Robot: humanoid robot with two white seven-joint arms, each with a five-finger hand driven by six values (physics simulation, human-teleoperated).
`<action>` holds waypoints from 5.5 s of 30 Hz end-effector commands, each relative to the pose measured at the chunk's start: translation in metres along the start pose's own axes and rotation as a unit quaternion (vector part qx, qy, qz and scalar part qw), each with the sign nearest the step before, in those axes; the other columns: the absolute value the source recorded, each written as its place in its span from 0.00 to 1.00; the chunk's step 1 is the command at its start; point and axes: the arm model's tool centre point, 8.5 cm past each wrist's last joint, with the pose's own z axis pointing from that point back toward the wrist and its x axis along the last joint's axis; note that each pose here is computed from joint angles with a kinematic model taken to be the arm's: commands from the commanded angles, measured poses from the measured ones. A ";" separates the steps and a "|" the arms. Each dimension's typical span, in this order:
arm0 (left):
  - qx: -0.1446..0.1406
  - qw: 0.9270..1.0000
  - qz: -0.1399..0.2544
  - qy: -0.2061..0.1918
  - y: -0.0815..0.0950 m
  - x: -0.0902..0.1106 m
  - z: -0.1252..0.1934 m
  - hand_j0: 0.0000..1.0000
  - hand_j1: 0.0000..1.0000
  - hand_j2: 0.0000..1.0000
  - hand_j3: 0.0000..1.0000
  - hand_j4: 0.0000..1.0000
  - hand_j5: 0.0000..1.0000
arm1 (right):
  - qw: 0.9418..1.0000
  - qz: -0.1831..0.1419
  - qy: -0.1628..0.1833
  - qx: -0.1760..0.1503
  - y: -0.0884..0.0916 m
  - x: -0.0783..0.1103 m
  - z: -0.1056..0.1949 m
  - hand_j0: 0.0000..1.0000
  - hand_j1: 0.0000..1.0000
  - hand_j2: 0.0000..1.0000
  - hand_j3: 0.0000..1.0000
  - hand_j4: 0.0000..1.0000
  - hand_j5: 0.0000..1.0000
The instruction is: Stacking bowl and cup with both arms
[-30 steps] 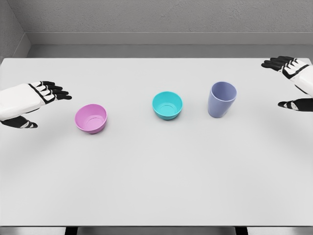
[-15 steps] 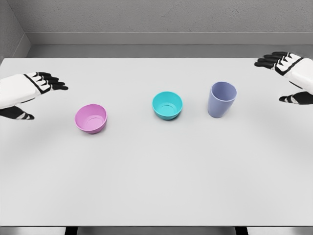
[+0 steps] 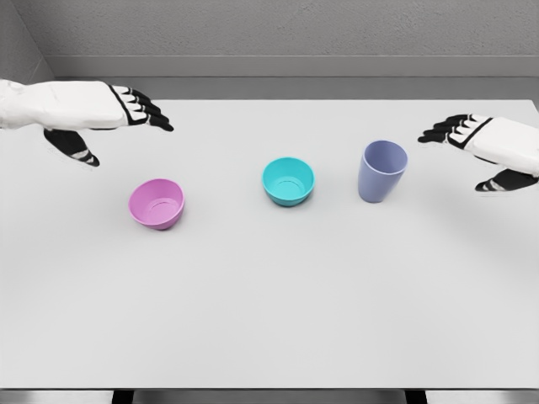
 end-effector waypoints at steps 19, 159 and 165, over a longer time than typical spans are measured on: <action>-0.061 0.997 0.036 -0.031 -0.036 0.003 -0.041 1.00 1.00 1.00 1.00 1.00 1.00 | 0.994 -0.067 0.021 0.085 0.017 -0.039 -0.021 1.00 1.00 1.00 1.00 1.00 1.00; -0.042 0.995 -0.007 -0.094 0.008 0.035 -0.142 0.74 0.74 0.74 0.74 0.74 0.74 | 0.981 -0.149 -0.066 0.101 0.013 -0.001 -0.128 1.00 1.00 1.00 1.00 1.00 1.00; -0.038 0.994 -0.012 -0.104 0.015 0.042 -0.151 0.74 0.74 0.74 0.74 0.74 0.74 | 0.981 -0.151 -0.061 0.103 0.015 -0.004 -0.127 1.00 1.00 1.00 1.00 1.00 1.00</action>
